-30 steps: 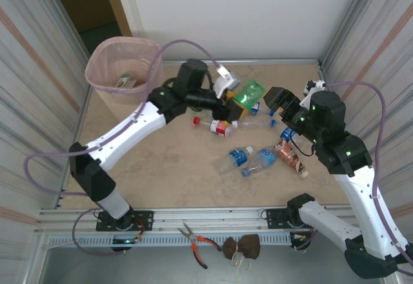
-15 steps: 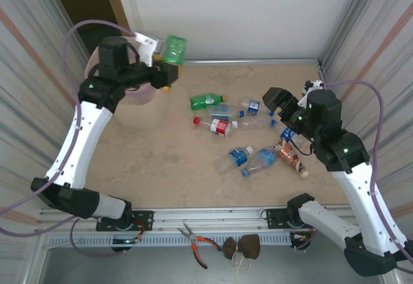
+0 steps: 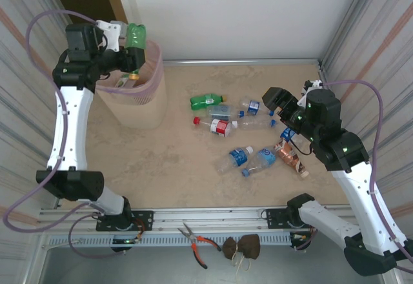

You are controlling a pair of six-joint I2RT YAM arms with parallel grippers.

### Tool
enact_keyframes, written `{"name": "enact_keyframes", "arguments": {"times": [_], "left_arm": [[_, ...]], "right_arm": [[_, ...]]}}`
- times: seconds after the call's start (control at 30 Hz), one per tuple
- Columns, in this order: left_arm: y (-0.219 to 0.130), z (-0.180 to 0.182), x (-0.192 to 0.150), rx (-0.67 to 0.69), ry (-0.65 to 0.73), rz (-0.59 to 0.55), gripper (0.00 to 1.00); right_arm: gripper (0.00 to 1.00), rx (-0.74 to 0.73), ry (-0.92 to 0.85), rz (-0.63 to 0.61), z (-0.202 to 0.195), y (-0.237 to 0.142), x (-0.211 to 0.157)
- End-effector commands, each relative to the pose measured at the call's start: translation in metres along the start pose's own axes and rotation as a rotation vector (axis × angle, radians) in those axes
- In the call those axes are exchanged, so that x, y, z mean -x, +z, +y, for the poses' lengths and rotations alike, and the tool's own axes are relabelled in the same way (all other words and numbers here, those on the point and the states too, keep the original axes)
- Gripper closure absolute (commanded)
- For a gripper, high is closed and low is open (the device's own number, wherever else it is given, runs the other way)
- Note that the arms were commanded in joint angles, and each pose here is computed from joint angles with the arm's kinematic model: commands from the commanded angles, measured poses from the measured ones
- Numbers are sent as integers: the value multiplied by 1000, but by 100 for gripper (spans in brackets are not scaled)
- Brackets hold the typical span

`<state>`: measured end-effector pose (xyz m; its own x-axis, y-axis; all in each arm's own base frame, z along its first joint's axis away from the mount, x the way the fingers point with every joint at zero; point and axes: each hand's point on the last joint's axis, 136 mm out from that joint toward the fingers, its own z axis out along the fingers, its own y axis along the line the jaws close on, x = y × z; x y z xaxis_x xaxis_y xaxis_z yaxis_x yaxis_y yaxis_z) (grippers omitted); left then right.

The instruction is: Put the plastic bottles in the bin

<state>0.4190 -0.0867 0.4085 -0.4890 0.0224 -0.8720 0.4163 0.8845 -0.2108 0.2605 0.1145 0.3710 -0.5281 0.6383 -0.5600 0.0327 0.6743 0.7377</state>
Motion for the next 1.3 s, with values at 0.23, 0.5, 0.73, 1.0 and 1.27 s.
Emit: {"name": "enact_keyframes", "arguments": {"times": [0.23,0.5,0.73,1.0,1.27], "left_arm": [[40,38,-32,44,-9,160,47],[73,43,-66,-32,-78,261,47],[94,46,-106,-77,-152,357,47],[110,59,-149,-54,-196,469,44],[117,80,-179,32,-211,574,34]], "right_arm": [[17,-14,-33,-32,0,-4,9],[17,-17,-37,-36,0,-4,10],[17,-22,-35,-29,-2,-2,8],[17,-29,-36,-23,-4,0,7],[17,-40,-36,-18,-7,1,6]]}}
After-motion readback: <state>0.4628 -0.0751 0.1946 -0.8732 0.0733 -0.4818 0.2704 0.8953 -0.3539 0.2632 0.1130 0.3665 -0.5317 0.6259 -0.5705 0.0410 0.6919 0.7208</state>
